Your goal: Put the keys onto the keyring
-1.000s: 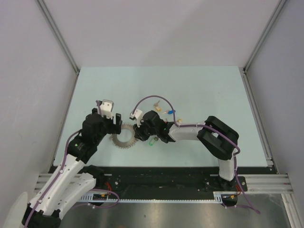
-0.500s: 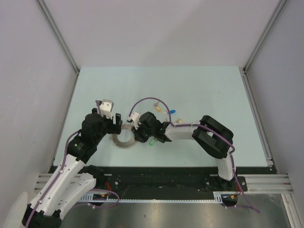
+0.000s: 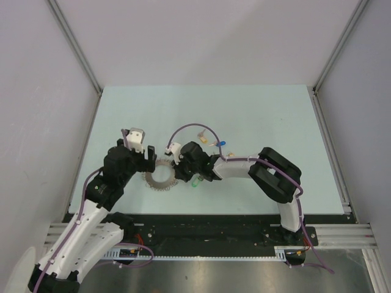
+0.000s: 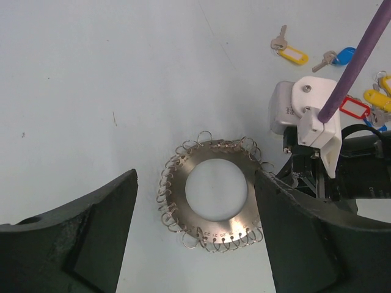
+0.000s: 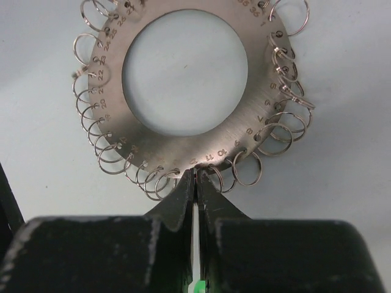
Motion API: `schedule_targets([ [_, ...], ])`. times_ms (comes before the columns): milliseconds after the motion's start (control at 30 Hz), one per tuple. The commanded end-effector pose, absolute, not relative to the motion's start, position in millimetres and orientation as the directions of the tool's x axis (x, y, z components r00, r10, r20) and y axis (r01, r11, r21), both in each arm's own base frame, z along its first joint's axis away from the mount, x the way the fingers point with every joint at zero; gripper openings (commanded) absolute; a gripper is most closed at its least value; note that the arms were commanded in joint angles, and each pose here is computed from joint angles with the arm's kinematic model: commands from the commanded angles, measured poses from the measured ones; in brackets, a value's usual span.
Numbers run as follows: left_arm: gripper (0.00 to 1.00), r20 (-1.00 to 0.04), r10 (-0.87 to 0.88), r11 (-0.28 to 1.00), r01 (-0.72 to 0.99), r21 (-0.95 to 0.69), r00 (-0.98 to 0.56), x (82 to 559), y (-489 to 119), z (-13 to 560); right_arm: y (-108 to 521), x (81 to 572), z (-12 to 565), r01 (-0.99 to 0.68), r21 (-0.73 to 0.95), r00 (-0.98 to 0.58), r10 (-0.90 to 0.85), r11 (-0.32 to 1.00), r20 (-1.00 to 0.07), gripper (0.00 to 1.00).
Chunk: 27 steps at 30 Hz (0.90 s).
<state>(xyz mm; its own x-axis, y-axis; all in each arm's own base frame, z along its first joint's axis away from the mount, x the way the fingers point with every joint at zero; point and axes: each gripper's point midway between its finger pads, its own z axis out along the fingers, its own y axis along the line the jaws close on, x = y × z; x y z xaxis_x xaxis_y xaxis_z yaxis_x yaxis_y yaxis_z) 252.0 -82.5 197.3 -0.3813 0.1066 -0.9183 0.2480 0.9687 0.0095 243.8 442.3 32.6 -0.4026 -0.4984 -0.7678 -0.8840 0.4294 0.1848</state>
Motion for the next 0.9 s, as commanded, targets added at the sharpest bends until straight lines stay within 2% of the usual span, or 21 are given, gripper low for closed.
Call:
schedule_targets([
  [0, 0.82, -0.94, 0.091, 0.965, 0.261, 0.002, -0.329, 253, -84, 212, 459, 258, 100, -0.911, 0.172, -0.32, -0.38, 0.374, -0.868, 0.0],
  [67, 0.82, -0.942, 0.09, 0.966, 0.259, 0.003, -0.323, 253, -83, 213, 466, 260, 115, -0.931, 0.142, -0.264, -0.349, 0.337, -0.899, 0.0],
  [367, 0.82, -0.954, 0.075, 0.967, 0.254, -0.001, -0.291, 250, -81, 220, 479, 273, 159, -0.951, 0.136, -0.194, -0.194, 0.276, -0.962, 0.0],
  [667, 0.81, -0.961, 0.07, 0.963, 0.268, -0.004, -0.268, 247, -83, 225, 476, 271, 196, -0.964, 0.099, -0.134, -0.133, 0.246, -0.982, 0.0],
  [867, 0.8, -0.977, 0.052, 0.96, 0.279, -0.008, -0.207, 245, -83, 238, 474, 265, 250, -0.972, 0.065, -0.064, 0.01, 0.226, -0.998, 0.0],
])
